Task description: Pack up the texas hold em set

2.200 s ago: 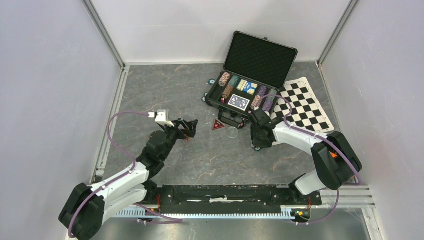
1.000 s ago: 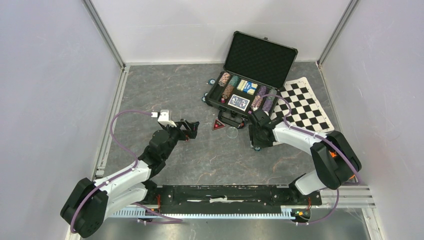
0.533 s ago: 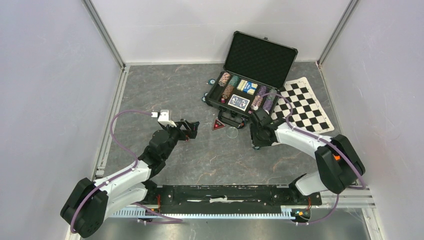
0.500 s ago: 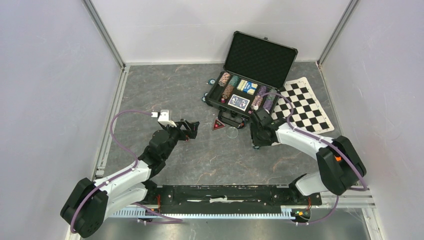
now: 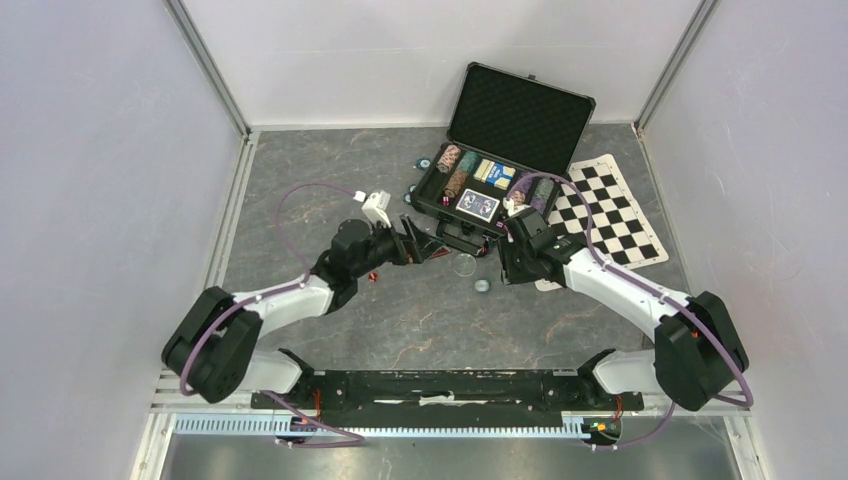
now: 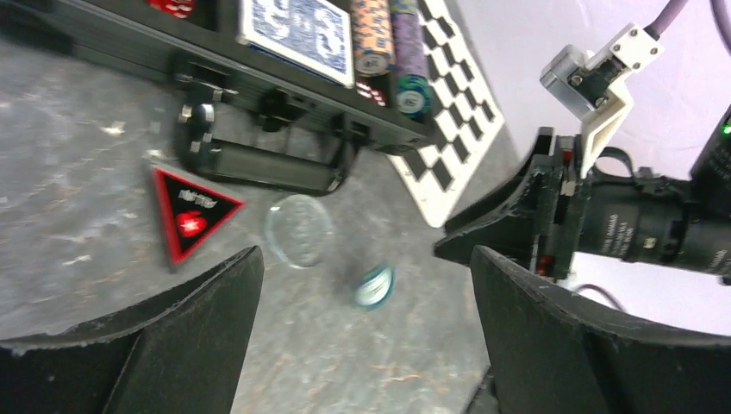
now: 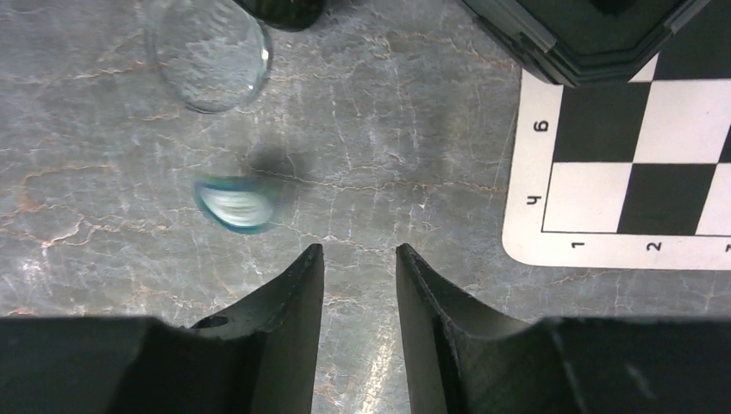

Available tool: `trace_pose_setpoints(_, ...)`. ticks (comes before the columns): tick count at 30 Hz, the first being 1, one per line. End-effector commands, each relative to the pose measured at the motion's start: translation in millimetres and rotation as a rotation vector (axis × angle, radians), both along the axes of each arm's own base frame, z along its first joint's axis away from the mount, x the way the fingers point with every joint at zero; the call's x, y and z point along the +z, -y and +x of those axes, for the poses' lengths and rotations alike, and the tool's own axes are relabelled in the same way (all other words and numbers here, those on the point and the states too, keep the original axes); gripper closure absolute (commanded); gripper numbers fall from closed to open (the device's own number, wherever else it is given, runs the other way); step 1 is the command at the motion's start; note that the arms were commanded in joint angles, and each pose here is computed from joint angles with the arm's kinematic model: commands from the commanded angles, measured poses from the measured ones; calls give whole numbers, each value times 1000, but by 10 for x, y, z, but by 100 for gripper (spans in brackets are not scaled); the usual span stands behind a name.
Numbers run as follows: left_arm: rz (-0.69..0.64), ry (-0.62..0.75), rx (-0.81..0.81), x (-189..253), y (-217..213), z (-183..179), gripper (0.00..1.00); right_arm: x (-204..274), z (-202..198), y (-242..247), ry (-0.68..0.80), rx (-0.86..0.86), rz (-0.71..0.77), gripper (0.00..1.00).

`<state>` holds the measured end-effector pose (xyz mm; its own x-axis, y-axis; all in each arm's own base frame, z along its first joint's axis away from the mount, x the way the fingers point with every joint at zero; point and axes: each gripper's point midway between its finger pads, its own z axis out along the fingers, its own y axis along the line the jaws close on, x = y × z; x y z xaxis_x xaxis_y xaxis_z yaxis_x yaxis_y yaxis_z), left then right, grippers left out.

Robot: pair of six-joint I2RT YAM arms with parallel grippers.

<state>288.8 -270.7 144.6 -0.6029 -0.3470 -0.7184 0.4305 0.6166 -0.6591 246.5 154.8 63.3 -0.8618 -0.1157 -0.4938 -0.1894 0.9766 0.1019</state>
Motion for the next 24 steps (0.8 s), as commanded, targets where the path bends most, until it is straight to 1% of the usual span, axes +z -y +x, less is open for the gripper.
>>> trace_pose_setpoints(1, -184, -151, -141, 289, 366, -106, 6, 342, 150, -168, 126, 97, 73, 69)
trace_pose_setpoints(4, -220, -265, -175, 277, 495, -102, 9, 463, 127, -294, 178, 181, 143, 68)
trace_pose_setpoints(5, -227, -291, -186, 261, 529, -101, 10, 474, 130, -285, 194, 183, 144, 67)
trace_pose_setpoints(6, -229, -321, -184, 229, 545, -98, 12, 482, 134, -260, 206, 175, 138, 63)
trace_pose_setpoints(7, -215, -338, -159, 186, 522, -77, 12, 468, 159, -213, 210, 157, 114, 57)
trace_pose_setpoints(8, -198, -328, -126, 159, 481, -41, 11, 450, 151, -222, 197, 162, 112, 51)
trace_pose_setpoints(9, -176, -310, -94, 132, 424, -21, 10, 430, 146, -245, 177, 173, 111, 49)
trace_pose_setpoints(11, -96, -289, -22, 48, 269, 11, 7, 408, 115, -350, 142, 206, 136, 44)
trace_pose_setpoints(13, 35, -278, 62, -70, 44, 27, 6, 408, 120, -399, 141, 219, 126, 40)
trace_pose_setpoints(15, 190, -284, 167, -190, -277, 2, 5, 420, 141, -413, 151, 222, 115, 38)
trace_pose_setpoints(18, 370, -274, 310, -236, -745, -105, 3, 414, 162, -413, 163, 224, 109, 37)
trace_pose_setpoints(22, 536, -273, 429, -211, -1127, -312, 2, 338, 110, -516, 171, 280, 163, 34)
trace_pose_setpoints(24, 581, -294, 464, -249, -1233, -425, 0, 338, 115, -543, 199, 282, 190, 33)
